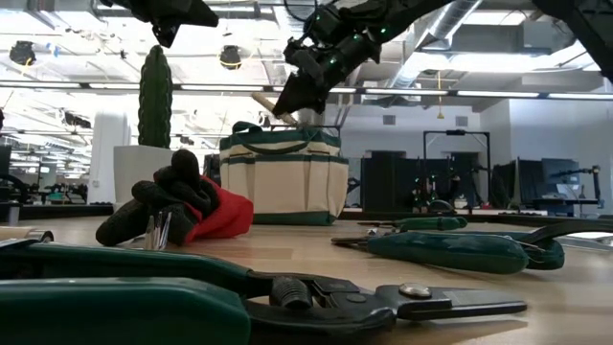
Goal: Pick & Place Garden tools in Gardening bag
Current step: Put the left trowel into the gardening bag
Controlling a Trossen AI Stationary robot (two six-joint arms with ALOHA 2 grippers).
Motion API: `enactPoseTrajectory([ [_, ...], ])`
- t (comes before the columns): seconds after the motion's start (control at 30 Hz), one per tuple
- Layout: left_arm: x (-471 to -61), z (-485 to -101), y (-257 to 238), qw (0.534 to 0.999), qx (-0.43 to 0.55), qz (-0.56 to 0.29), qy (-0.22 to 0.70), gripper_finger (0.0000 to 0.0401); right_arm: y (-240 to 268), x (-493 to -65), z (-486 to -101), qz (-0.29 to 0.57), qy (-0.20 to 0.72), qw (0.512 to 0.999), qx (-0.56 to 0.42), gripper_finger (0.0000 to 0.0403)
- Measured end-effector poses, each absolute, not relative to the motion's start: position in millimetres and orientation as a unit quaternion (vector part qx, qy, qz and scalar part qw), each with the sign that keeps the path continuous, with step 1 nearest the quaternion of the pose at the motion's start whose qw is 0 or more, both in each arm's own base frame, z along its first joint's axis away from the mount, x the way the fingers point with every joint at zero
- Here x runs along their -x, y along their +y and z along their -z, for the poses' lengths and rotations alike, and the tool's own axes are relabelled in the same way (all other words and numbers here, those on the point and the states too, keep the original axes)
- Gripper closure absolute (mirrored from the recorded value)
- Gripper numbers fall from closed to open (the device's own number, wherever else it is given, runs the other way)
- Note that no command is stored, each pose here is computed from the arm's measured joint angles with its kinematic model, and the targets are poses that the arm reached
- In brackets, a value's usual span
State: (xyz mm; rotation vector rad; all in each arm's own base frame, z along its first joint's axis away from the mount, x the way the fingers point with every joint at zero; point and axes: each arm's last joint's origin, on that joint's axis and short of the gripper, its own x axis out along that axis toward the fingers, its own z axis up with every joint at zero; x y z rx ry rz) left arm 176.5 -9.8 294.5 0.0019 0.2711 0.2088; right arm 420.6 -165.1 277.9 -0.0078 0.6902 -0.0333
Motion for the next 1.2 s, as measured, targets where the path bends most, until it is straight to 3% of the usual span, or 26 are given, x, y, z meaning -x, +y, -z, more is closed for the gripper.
enactPoseTrajectory([
  [0.2,-176.5,-294.6,-9.8,0.985,0.001,-0.104,0.134,0.0397,-162.4,-424.9,-262.5,0.006,0.362,0.932,-0.012,0.0345],
  [1.2,-176.4,-294.6,-9.8,0.985,0.003,-0.104,0.134,0.0397,-159.4,-419.2,-257.9,0.011,0.401,0.915,-0.033,0.0345],
])
